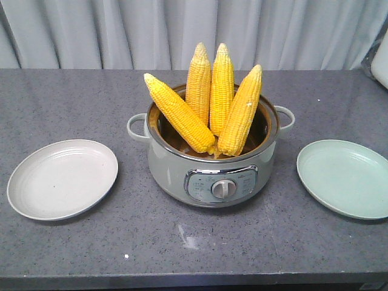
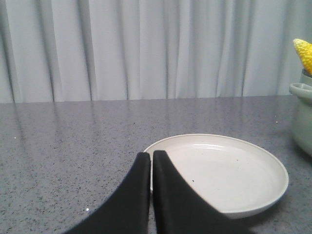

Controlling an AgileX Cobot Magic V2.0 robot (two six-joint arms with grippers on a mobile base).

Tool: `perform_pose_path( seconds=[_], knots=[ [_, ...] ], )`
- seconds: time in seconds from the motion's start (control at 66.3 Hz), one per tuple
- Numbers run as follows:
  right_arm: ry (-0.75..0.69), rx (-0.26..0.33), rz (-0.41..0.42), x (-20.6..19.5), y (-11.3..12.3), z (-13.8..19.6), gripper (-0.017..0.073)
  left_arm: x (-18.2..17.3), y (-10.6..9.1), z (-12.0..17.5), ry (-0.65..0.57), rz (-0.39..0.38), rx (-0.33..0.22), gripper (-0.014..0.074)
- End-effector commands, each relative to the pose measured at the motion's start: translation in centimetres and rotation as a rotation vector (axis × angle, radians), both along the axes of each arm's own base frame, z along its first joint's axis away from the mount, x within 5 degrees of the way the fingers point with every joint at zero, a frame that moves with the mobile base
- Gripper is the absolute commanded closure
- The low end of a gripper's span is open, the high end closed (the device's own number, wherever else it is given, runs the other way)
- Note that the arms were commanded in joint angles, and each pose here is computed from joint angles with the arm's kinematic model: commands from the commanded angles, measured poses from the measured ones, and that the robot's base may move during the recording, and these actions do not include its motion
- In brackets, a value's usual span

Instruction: Distribute corn equally

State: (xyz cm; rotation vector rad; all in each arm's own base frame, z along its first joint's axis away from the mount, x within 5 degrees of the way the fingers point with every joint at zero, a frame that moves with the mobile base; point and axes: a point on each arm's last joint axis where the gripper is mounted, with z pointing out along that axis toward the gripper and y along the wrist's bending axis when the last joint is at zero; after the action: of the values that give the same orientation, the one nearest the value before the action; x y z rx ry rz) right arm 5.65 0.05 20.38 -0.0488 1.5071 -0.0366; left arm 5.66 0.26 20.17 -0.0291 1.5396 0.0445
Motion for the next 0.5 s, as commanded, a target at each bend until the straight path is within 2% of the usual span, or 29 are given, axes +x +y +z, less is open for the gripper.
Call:
perform_pose_path(
  seconds=[0.0, 0.136, 0.271, 0.332, 0.482],
  knots=[
    [-0.078, -0.007, -0.005, -0.1, 0.0, 0.5, 0.0565, -0.3, 0.0, 1.3, -0.107, 0.002, -0.009, 0.0600],
    [-0.109, -0.007, -0.004, -0.1, 0.0, 0.8, 0.0565, -0.3, 0.0, 1.3, -0.110, 0.002, -0.009, 0.0600],
    [-0.204, -0.002, -0.003, -0.3, 0.0, 1.7, 0.0565, -0.4, 0.0, 2.2, -0.183, 0.005, -0.005, 0.0600],
    [-0.234, 0.024, -0.001, -0.5, 0.0, 2.6, 0.0565, -0.7, 0.0, 3.4, -0.230, 0.005, -0.003, 0.0600],
    [-0.196, 0.008, -0.004, -0.9, 0.0, 6.7, 0.0565, -1.9, 0.0, 8.3, -0.340, 0.003, 0.002, 0.0600]
  ],
)
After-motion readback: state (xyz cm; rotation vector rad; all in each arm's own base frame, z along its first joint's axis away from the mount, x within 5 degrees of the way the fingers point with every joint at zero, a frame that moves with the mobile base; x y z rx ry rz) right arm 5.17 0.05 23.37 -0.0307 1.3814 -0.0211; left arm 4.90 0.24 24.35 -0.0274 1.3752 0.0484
